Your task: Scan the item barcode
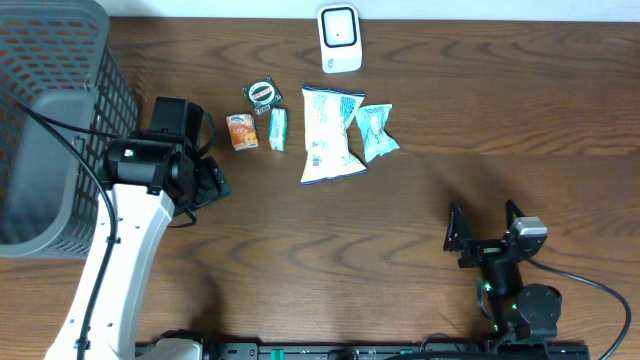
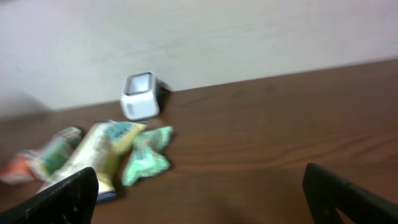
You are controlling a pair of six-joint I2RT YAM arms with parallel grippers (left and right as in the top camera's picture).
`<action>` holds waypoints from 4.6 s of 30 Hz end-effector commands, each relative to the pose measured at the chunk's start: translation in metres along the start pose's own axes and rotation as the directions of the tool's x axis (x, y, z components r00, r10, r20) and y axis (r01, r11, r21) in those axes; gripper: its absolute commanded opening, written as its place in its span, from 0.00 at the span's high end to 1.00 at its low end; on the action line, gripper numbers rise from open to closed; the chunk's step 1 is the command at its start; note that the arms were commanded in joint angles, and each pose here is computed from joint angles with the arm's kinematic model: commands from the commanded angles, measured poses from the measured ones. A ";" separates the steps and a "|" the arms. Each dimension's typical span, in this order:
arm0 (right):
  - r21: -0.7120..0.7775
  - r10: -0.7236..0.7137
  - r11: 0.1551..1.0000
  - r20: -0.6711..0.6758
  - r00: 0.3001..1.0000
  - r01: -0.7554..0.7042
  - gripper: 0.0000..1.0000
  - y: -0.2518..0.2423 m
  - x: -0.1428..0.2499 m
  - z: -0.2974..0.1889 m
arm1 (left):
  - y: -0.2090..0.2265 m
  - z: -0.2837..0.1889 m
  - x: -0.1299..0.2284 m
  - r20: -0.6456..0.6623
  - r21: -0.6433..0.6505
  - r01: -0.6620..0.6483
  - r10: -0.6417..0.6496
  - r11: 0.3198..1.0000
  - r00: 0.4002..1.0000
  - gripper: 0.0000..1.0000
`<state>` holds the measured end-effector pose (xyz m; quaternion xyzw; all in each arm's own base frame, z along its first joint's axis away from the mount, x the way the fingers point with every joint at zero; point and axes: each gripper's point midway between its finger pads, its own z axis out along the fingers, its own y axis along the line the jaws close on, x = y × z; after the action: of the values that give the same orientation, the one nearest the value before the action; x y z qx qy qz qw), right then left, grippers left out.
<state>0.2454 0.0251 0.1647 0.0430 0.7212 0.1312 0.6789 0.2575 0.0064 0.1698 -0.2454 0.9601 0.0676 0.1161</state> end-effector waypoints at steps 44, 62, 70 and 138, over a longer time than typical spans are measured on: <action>-0.519 0.416 0.832 0.352 0.839 -0.195 0.01 0.092 -0.186 -0.076 | 0.006 0.005 0.005 -0.019 -0.030 0.019 -0.020 0.999 1.000 0.02; -0.335 0.043 0.937 -0.174 0.984 -0.100 0.01 0.114 -0.211 0.040 | 0.006 0.005 0.005 -0.019 -0.030 0.019 -0.020 0.999 1.000 0.02; -0.307 -0.085 0.944 -0.575 0.814 -0.119 0.01 0.129 -0.156 0.103 | 0.006 0.005 0.005 -0.019 -0.030 0.019 -0.020 0.999 1.000 0.03; -0.175 -0.040 0.958 -0.864 0.502 -0.225 0.48 0.158 0.066 0.215 | 0.006 0.005 0.005 -0.019 -0.030 0.019 -0.020 0.999 1.000 0.02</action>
<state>0.4374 0.2077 0.1676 -0.0815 0.9236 0.2688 0.2610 0.2527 0.0076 0.1656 -0.2531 0.9588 0.0721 0.1066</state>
